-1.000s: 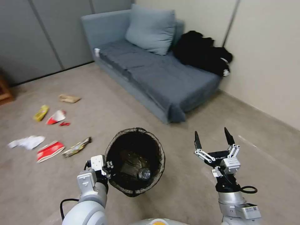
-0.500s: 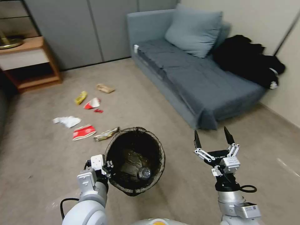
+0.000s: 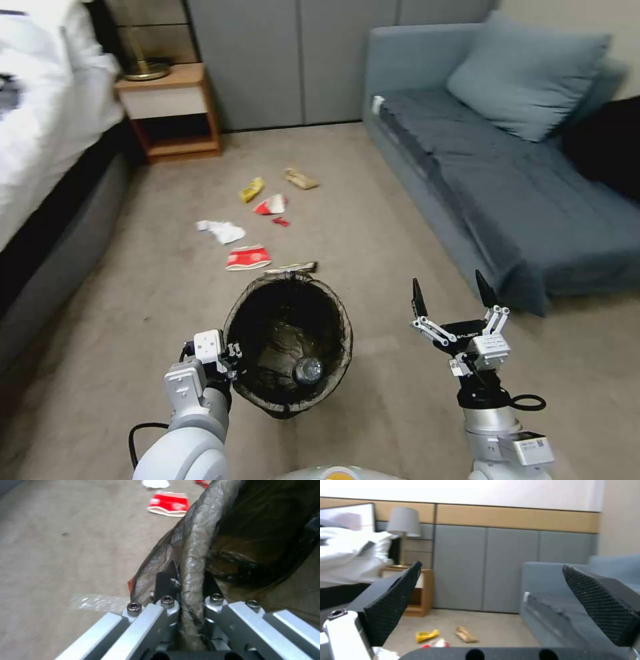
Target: Pick up the trash bin, then pick up the garbage from the floor and place it into the trash bin.
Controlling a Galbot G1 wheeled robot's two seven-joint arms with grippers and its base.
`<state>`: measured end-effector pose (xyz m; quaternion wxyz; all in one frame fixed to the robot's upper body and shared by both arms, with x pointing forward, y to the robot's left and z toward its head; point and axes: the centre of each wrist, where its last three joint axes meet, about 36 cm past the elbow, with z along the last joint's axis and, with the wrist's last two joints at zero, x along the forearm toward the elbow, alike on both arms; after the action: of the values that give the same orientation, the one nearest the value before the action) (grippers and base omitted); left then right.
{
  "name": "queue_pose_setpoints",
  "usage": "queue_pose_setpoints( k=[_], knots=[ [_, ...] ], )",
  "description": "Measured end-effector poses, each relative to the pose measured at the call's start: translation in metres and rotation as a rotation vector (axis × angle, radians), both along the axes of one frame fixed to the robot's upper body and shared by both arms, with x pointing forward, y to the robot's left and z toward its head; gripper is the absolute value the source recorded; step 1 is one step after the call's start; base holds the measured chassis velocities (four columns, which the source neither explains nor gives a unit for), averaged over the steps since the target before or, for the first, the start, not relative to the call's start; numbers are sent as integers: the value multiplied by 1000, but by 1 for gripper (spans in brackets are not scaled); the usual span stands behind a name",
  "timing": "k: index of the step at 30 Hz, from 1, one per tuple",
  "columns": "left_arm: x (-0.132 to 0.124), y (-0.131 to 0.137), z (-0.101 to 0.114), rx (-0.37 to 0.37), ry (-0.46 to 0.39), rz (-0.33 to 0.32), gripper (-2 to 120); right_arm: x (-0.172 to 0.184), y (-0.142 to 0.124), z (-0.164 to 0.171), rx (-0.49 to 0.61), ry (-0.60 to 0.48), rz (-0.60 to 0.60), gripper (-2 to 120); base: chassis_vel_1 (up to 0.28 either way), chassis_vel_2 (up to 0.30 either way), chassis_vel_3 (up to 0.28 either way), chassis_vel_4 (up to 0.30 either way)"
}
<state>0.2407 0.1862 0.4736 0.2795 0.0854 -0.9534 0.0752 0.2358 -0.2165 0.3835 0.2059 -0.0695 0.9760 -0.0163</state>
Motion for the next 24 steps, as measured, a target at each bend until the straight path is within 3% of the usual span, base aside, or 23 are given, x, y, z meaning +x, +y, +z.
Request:
queue_pose_setpoints(
  k=[12,24],
  knots=[
    [0,-1,-1,11,-13,5,0,-1,1,1,0,-4,5,100,112,119,124,116],
    [0,-2,-2,11,-17,3,0,0,3,1,0,-7,7,100,5,5,3,4]
  ],
)
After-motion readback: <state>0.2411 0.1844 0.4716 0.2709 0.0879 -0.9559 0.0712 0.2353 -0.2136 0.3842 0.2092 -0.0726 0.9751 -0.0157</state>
